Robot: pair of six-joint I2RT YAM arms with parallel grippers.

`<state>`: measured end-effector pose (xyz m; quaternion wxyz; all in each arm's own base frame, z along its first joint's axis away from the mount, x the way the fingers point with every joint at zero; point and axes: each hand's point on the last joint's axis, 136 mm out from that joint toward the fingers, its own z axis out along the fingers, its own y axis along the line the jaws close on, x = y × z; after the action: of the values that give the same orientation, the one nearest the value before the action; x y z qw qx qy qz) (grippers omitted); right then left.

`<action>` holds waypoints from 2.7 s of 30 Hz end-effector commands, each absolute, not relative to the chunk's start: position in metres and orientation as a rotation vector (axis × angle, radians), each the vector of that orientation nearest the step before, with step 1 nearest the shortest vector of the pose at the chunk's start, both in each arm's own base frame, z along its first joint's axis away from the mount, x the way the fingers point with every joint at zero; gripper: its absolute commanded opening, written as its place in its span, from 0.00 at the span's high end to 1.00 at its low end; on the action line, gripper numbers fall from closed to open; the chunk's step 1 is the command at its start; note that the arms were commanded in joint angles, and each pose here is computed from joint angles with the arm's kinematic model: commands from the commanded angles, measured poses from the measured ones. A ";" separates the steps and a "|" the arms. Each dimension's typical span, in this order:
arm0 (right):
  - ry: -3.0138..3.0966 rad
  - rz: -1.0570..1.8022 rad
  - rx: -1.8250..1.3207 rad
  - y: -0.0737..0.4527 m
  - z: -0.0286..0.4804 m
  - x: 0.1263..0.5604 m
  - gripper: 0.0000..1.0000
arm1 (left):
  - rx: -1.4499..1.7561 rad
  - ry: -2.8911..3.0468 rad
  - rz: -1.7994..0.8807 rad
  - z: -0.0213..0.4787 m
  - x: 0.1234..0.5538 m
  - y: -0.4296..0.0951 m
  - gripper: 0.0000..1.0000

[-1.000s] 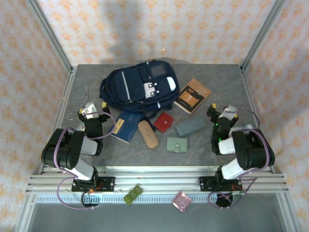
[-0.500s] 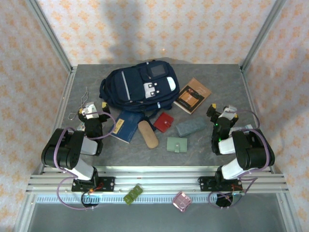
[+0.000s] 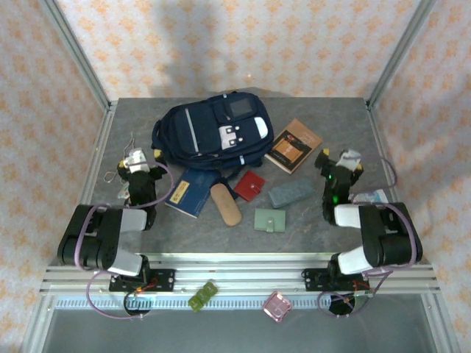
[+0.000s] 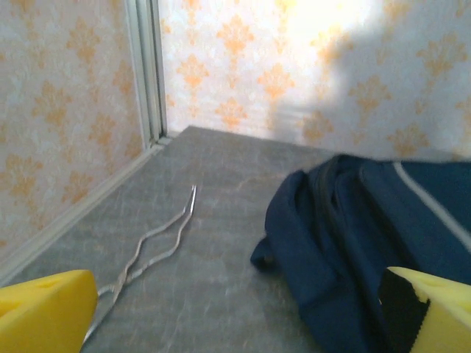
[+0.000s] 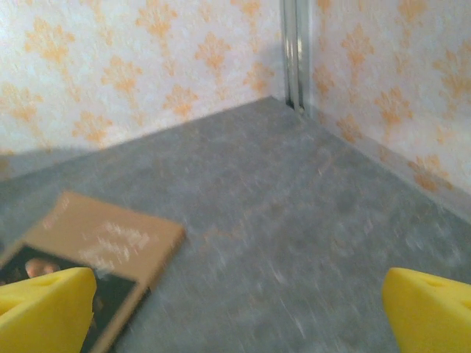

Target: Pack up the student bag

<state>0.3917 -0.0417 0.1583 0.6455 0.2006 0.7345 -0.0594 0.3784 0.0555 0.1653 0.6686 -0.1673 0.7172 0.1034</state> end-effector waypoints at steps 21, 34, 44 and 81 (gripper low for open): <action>2.245 1.089 0.633 0.160 0.115 0.433 0.26 | -0.660 2.049 -0.683 0.125 0.388 -0.073 0.35; 2.378 1.211 0.677 0.247 0.074 0.458 0.46 | -0.607 2.133 -0.761 0.099 0.382 -0.114 0.43; 2.258 1.279 0.687 0.239 0.133 0.492 1.00 | -0.472 2.143 -0.850 0.109 0.395 -0.149 0.61; 1.912 1.551 0.845 0.214 0.287 0.505 1.00 | -0.101 1.758 -1.052 0.157 0.429 -0.241 0.35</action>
<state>0.4973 0.2185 0.2091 0.1952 0.3465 0.7535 0.5235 0.4126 -0.2363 0.1352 0.4793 -0.0648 0.7509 -0.4497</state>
